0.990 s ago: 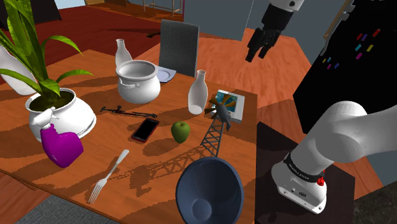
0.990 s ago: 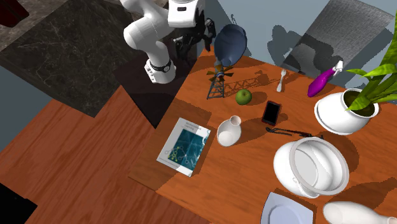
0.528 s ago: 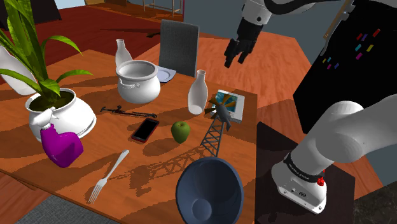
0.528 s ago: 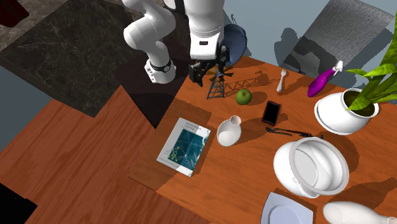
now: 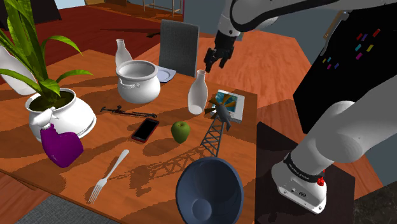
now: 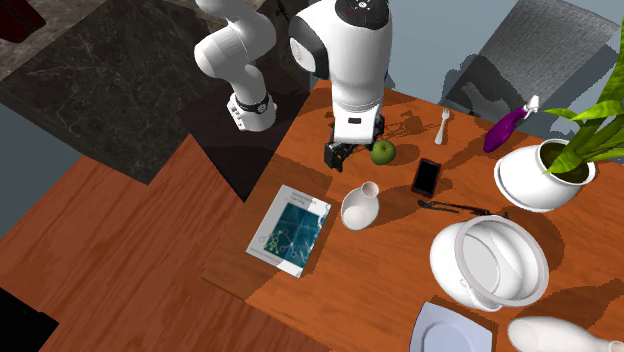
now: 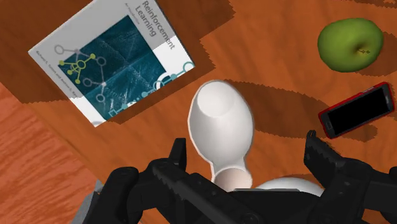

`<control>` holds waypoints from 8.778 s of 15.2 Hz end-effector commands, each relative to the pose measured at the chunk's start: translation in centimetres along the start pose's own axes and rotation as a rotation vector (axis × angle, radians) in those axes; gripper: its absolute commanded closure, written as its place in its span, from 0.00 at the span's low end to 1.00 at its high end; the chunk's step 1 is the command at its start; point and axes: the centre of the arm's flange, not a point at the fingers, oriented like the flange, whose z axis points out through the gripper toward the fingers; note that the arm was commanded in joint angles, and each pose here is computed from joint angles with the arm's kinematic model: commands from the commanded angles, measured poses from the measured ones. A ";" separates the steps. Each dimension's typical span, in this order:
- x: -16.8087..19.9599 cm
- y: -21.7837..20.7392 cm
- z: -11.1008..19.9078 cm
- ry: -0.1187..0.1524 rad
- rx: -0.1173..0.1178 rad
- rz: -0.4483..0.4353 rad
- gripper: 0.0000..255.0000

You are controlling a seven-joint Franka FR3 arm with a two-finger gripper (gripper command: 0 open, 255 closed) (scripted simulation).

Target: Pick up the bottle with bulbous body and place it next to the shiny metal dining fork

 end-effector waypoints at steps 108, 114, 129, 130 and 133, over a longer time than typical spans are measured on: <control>0.8 -20.4 -15.6 0.009 -0.011 0.000 1.00; -2.1 -27.2 -12.8 0.009 -0.011 0.000 1.00; -9.4 -44.2 -5.8 0.009 -0.011 0.000 1.00; -9.8 -45.4 -5.4 0.009 -0.011 0.000 1.00; -11.3 -48.8 -4.0 0.009 -0.011 0.000 1.00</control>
